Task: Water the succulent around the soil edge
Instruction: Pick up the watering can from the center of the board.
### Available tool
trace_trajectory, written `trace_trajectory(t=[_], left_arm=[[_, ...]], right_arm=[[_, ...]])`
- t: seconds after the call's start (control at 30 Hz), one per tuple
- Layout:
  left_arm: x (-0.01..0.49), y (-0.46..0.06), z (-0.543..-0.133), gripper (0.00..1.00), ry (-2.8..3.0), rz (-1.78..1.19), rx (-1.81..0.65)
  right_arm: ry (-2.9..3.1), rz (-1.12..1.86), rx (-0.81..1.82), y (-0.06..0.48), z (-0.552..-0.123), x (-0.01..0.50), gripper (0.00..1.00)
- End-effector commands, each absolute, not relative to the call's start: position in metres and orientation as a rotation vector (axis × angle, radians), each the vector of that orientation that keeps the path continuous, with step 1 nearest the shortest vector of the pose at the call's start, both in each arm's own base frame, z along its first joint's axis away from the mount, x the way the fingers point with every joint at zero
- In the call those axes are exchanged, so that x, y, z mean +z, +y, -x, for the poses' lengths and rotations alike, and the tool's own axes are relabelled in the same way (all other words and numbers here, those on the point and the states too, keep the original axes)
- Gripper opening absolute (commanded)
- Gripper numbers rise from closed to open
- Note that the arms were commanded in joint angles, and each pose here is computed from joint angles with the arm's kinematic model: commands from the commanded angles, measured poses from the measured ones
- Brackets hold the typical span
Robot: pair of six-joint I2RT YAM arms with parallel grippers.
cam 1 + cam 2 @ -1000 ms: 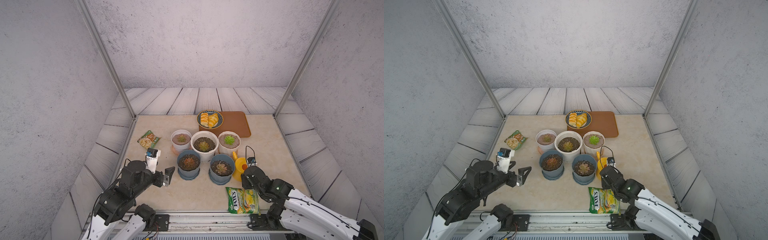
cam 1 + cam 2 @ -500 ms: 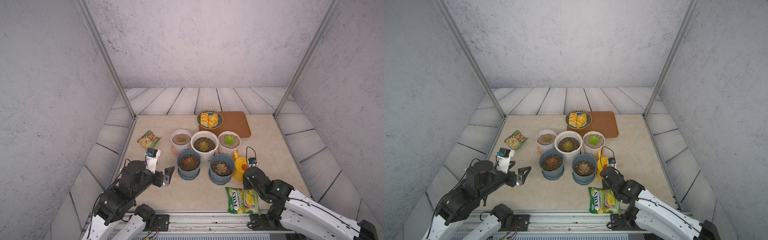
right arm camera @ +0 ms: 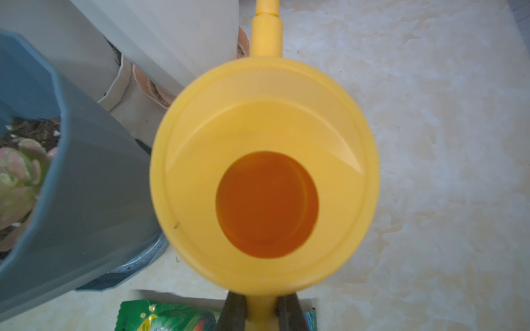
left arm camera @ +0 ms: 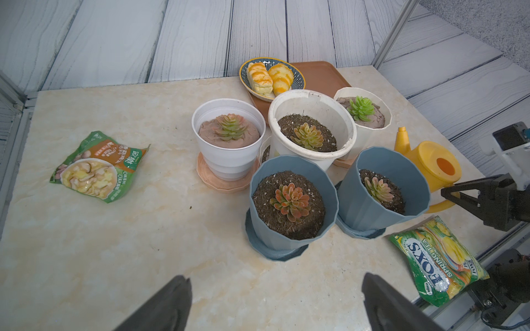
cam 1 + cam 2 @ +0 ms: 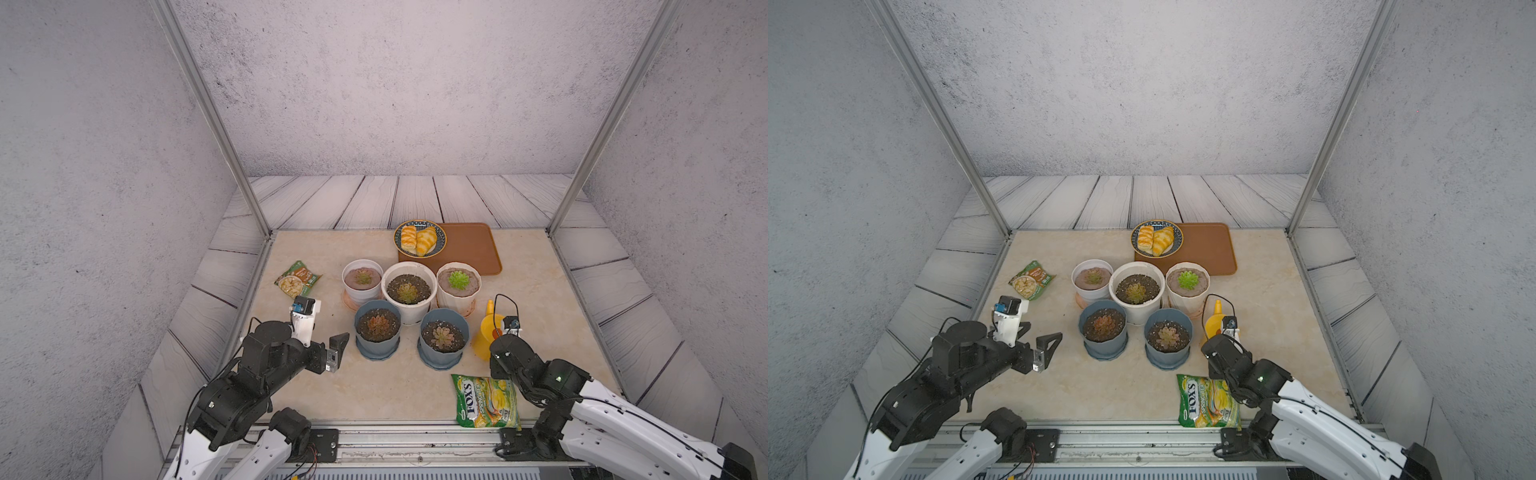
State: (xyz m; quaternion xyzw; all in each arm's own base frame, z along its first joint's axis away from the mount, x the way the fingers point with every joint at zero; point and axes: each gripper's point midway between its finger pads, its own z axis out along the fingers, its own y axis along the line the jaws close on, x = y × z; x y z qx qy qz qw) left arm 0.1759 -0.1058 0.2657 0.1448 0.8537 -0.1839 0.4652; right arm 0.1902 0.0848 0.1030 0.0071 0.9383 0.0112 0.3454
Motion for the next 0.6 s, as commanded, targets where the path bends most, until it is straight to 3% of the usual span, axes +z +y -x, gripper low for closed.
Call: trace_trajectory(t=[0.0,0.13,0.3,0.57], left_arm=[[0.268,-0.109,-0.175,0.98,2.085,-0.358,-0.477],[0.271,-0.114,-0.174,0.98,2.073,-0.351,-0.526],[0.286,-0.126,-0.177,0.98,2.009,-0.26,-0.676],[0.335,-0.196,-0.21,0.98,1.794,-0.273,-1.062]], right_arm=[[2.379,-0.137,-0.006,0.066,-0.189,0.127,0.0],[2.314,-0.25,-0.012,0.05,-0.187,0.153,0.0],[2.271,-0.104,0.07,0.063,-0.189,0.193,0.0],[2.18,-0.098,0.023,0.066,-0.207,0.276,0.0]])
